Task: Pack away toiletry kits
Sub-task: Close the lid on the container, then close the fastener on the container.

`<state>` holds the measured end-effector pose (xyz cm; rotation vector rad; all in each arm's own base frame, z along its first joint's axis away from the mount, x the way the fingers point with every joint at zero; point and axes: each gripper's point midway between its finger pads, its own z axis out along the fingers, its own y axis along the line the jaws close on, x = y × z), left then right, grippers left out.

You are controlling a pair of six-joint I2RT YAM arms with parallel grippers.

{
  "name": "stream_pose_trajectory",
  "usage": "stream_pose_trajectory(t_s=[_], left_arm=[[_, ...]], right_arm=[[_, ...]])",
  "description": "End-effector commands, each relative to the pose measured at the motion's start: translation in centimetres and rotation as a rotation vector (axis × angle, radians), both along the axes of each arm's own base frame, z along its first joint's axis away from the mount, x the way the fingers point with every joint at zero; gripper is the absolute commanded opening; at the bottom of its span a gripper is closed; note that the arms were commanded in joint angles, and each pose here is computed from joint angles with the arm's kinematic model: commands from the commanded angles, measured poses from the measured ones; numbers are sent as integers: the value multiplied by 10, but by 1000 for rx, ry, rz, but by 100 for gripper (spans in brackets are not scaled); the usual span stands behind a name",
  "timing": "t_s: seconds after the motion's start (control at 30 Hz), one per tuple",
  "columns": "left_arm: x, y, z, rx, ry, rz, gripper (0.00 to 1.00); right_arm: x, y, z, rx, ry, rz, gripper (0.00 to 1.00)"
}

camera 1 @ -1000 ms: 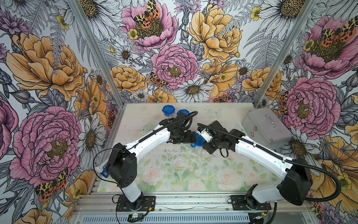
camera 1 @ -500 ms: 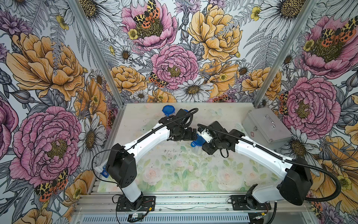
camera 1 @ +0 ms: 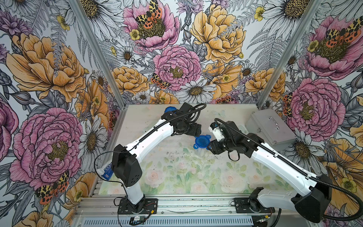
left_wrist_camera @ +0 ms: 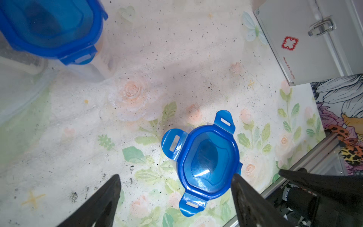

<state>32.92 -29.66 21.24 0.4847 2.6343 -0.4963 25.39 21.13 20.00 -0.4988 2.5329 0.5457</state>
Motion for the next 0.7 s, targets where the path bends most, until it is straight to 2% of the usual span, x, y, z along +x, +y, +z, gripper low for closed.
stream_pose_trajectory(t_s=[0.0, 0.1, 0.13, 0.27, 0.67], left_arm=[[3, -10, -6, 52, -33, -109, 86], [1, -16, -2, 49, -52, -167, 83], [4, -20, -17, 71, -30, -183, 82], [6, -24, -20, 104, -42, -233, 77], [-3, -27, -28, 129, -37, -289, 73]], right_arm=[[-5, 4, -8, 152, 205, -158, 49], [-5, 11, -1, 210, 258, -193, 45], [-6, 13, 0, 220, 273, -200, 44], [-9, 16, -3, 244, 325, -225, 41], [-7, 21, -25, 212, 388, -236, 38]])
